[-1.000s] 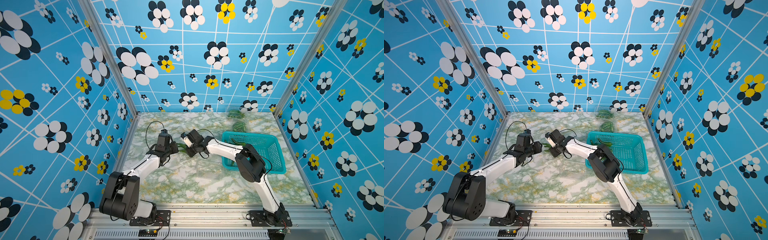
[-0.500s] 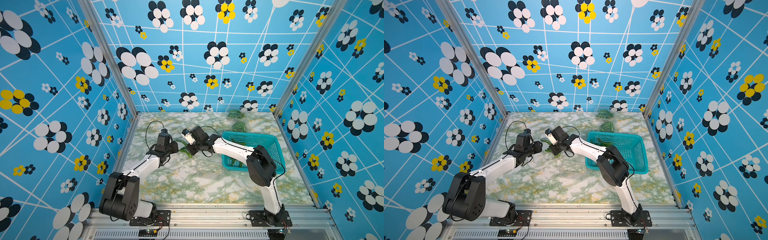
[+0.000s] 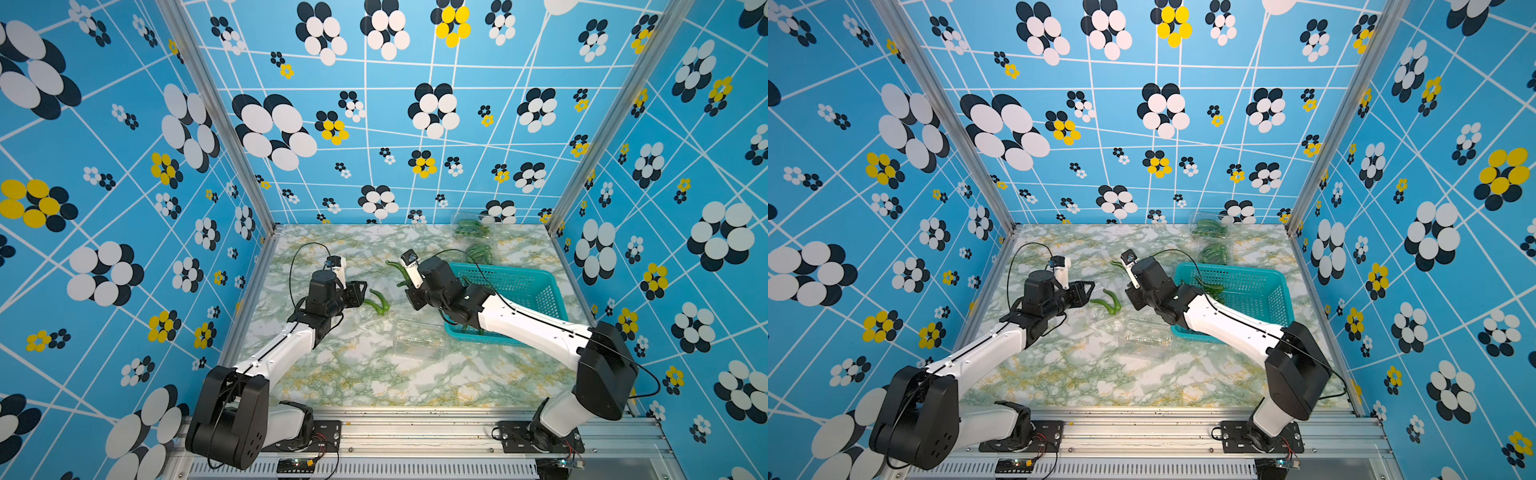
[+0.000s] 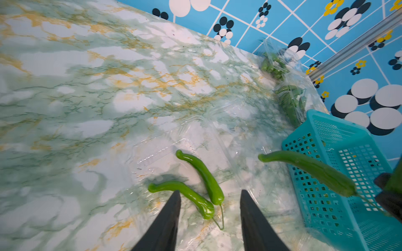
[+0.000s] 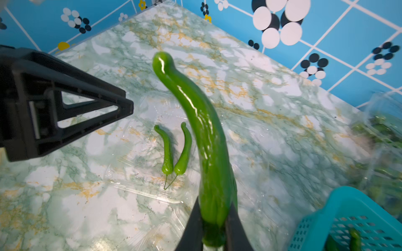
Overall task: Take small green peppers out of containers
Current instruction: Place the green pepper in the basket.
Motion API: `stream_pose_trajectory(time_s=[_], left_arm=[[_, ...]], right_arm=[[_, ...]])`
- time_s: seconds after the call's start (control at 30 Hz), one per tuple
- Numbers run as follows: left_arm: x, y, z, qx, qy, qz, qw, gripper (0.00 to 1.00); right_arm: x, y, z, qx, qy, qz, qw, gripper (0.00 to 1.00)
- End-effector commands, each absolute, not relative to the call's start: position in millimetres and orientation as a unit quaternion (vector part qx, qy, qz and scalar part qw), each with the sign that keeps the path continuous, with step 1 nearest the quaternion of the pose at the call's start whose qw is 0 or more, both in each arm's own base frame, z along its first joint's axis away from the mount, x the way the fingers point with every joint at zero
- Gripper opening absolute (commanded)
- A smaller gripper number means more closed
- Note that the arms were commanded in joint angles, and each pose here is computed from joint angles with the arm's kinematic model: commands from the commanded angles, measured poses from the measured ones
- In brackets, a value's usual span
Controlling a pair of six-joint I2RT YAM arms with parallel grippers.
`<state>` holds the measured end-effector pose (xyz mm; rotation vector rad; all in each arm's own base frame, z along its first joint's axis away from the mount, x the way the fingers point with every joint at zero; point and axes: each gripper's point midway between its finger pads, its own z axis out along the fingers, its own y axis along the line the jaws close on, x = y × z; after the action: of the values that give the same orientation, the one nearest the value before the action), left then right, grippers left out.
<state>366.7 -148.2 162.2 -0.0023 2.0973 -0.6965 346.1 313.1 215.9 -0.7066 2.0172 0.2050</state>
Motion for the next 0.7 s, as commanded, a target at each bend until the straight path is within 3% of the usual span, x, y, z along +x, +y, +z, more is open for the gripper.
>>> stream_pose_trajectory(time_s=[0.0, 0.4, 0.67], left_arm=[[357, -177, 180, 0.067, 0.823, -0.320, 0.464, 0.47], [342, -225, 175, 0.153, 0.821, -0.328, 0.441, 0.47], [339, -233, 174, 0.166, 0.823, -0.325, 0.434, 0.48]], right_arm=[[357, 269, 241, -0.219, 0.814, 0.016, 0.537, 0.00], [341, 132, 218, -0.034, 0.844, -0.093, 0.528, 0.00], [338, 118, 164, -0.012, 0.885, -0.120, 0.450, 0.00]])
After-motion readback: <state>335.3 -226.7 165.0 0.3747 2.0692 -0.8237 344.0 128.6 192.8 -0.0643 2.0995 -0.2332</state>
